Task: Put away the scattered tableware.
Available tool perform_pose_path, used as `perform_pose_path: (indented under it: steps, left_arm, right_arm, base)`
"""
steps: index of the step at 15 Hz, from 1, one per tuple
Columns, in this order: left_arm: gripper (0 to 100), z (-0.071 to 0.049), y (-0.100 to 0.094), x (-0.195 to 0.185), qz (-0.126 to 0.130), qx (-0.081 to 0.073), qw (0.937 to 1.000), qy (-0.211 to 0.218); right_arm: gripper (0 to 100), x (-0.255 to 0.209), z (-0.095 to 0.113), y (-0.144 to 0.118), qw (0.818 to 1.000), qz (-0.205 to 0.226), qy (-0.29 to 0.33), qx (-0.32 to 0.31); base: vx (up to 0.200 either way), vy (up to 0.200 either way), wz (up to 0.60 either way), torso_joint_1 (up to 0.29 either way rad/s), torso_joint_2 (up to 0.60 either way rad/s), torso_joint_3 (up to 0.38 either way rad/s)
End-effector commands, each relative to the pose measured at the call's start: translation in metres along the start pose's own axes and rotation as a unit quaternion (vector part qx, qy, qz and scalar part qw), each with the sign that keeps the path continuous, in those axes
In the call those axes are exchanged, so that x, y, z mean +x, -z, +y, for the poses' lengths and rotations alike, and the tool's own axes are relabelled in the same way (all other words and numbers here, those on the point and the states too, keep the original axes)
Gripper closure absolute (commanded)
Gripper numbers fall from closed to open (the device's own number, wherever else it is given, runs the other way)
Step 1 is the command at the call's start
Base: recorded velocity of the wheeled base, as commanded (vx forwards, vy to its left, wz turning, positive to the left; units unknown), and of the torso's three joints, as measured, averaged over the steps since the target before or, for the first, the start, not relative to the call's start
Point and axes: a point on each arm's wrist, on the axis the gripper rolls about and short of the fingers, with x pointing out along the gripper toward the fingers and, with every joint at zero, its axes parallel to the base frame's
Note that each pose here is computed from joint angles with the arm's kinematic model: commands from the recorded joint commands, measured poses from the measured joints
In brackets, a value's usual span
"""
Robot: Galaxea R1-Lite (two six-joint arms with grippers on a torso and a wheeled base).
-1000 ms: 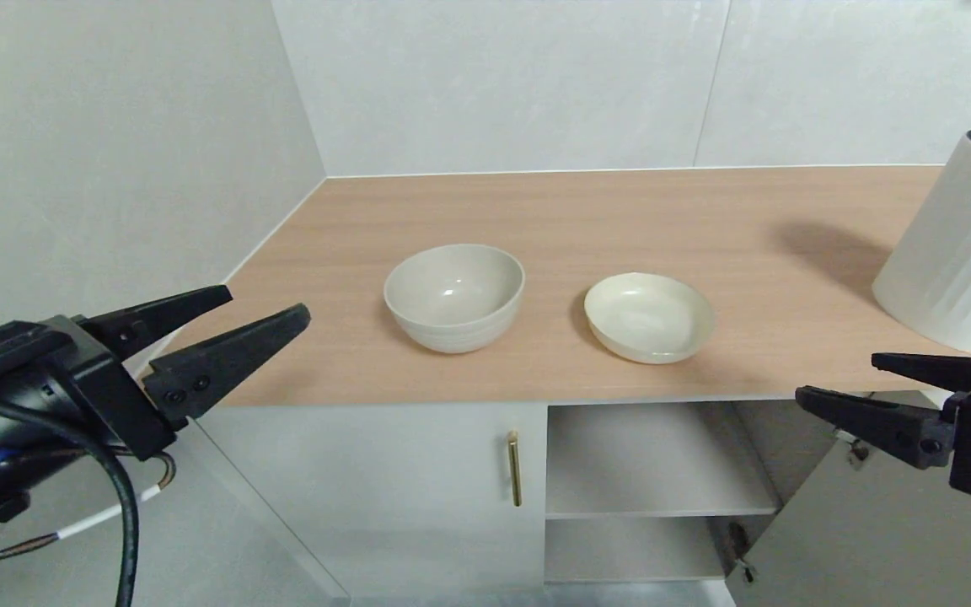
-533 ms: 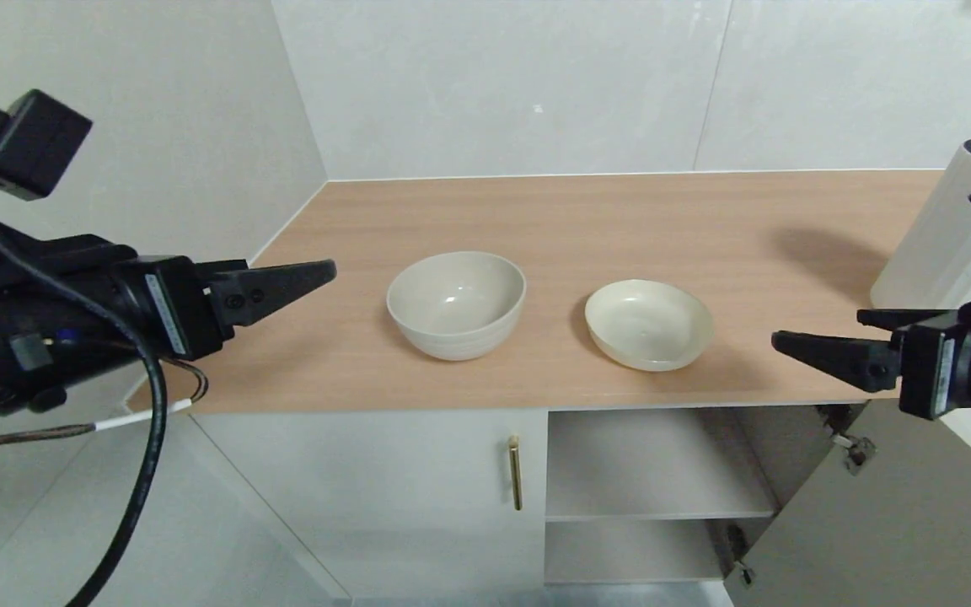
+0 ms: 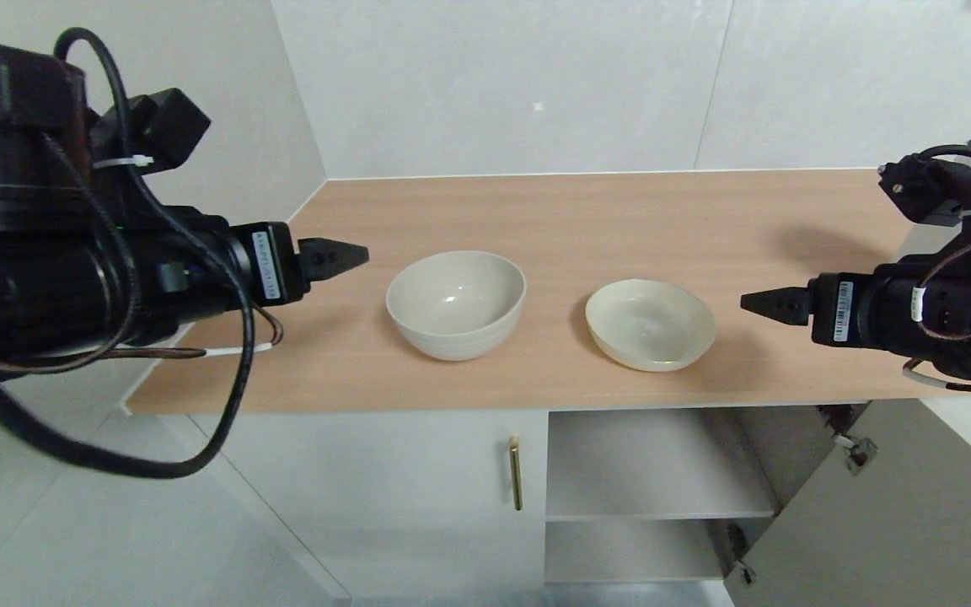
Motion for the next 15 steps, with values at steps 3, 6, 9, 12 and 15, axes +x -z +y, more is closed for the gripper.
perform_pose_path:
  steps: [3, 6, 9, 12, 15]
  left_arm:
    - [0, -0.023, 0.036, 0.061, 0.037, 0.01, 0.9976, -0.057]
    - [0, -0.026, 0.04, 0.068, 0.037, 0.011, 0.9978, -0.055]
    - [0, -0.026, 0.044, 0.075, 0.044, 0.009, 0.9973, -0.057]
    - [100, -0.027, 0.045, 0.08, 0.047, 0.001, 0.9972, -0.058]
    - [100, -0.028, 0.045, 0.079, 0.046, 0.0, 0.9974, -0.056]
  right_arm:
    - [0, 0.0, 0.001, 0.0, 1.0, -0.001, 0.0, 0.0]
    - [0, 0.0, 0.001, 0.0, 1.0, 0.0, 0.0, -0.001]
    - [0, 0.0, 0.0, 0.001, 1.0, 0.001, 0.0, -0.001]
    - [0, 0.0, 0.0, 0.001, 1.0, 0.001, 0.0, -0.001]
    - [0, 0.0, 0.0, 0.001, 1.0, 0.001, 0.0, -0.001]
  base:
    - [0.0, 0.0, 0.0, 0.0, 0.0, 0.0]
    - [0.0, 0.0, 0.0, 0.0, 0.0, 0.0]
    - [0.0, 0.0, 0.0, 0.0, 0.0, 0.0]
    - [0.0, 0.0, 0.0, 0.0, 0.0, 0.0]
    - [0.0, 0.0, 0.0, 0.0, 0.0, 0.0]
